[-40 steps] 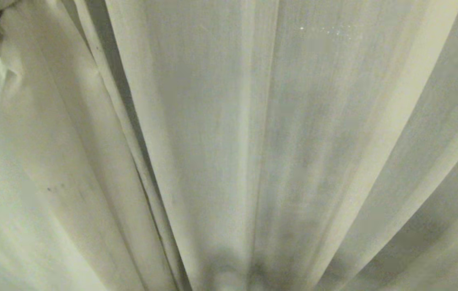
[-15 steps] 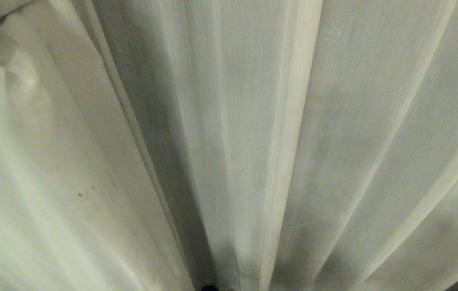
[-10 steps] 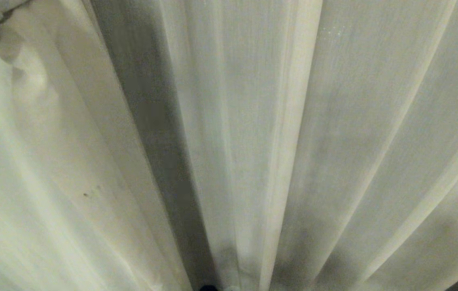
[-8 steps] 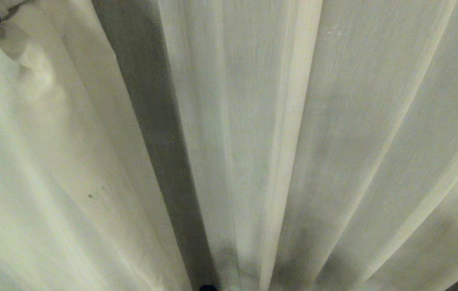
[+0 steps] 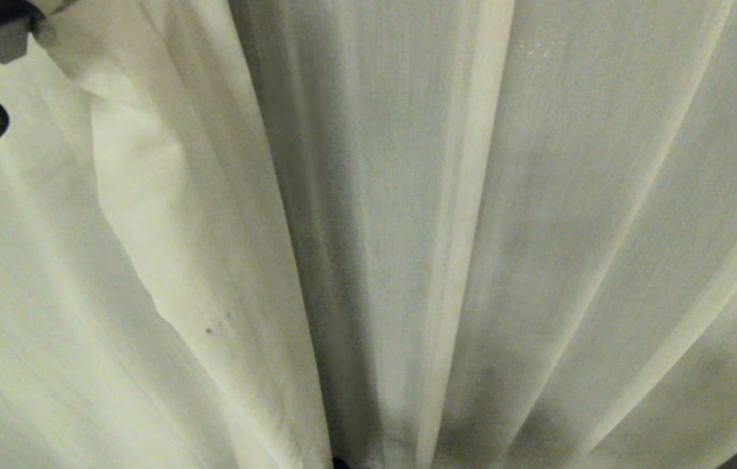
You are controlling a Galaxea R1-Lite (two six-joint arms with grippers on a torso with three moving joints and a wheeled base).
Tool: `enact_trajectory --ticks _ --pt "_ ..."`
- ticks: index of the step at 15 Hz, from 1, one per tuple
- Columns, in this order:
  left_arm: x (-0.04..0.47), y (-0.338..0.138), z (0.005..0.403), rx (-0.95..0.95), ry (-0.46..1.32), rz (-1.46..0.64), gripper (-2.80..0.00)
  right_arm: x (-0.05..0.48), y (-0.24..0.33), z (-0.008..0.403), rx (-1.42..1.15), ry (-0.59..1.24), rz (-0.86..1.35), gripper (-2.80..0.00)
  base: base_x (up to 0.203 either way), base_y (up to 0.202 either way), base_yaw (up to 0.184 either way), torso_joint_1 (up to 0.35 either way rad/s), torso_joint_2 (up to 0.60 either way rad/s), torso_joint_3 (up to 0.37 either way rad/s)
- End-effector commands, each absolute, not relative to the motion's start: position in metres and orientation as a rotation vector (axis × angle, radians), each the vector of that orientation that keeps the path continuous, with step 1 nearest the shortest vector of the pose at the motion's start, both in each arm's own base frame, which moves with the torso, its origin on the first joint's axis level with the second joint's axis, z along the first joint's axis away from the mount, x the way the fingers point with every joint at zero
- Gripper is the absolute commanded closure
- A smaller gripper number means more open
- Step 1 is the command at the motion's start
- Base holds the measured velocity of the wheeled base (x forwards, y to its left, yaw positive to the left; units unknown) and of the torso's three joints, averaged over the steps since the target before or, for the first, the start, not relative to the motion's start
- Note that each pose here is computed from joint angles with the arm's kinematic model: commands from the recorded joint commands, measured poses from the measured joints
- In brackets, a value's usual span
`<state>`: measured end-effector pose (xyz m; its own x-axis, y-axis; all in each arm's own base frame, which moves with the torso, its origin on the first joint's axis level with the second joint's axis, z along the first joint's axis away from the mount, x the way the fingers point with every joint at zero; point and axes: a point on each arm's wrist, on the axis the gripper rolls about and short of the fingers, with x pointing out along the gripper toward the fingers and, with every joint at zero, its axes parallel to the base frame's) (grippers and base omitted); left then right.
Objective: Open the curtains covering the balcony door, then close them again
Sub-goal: Close the inner curtains on both sides
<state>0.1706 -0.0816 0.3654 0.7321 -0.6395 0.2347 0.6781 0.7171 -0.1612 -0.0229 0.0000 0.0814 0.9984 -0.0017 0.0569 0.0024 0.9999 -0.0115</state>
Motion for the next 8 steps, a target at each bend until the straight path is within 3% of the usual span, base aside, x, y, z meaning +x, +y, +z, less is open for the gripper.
enact_trajectory --ticks 1,4,8 --pt "0.175 -0.091 0.360 -0.246 -0.134 -0.767 0.00 -0.023 0.000 0.081 -0.012 -0.058 -0.002 0.00 0.000 0.000 0.000 0.000 0.00 0.000" --pt "0.177 -0.090 0.360 -0.245 -0.133 -0.755 0.00 -0.023 0.000 0.081 -0.012 -0.058 -0.002 0.00 0.000 0.000 0.000 0.000 0.00 0.000" --pt "0.185 -0.067 0.361 -0.250 -0.163 -0.534 0.00 -0.023 0.000 0.081 -0.012 -0.058 -0.002 0.00 0.000 0.000 0.000 0.000 0.00 0.000"
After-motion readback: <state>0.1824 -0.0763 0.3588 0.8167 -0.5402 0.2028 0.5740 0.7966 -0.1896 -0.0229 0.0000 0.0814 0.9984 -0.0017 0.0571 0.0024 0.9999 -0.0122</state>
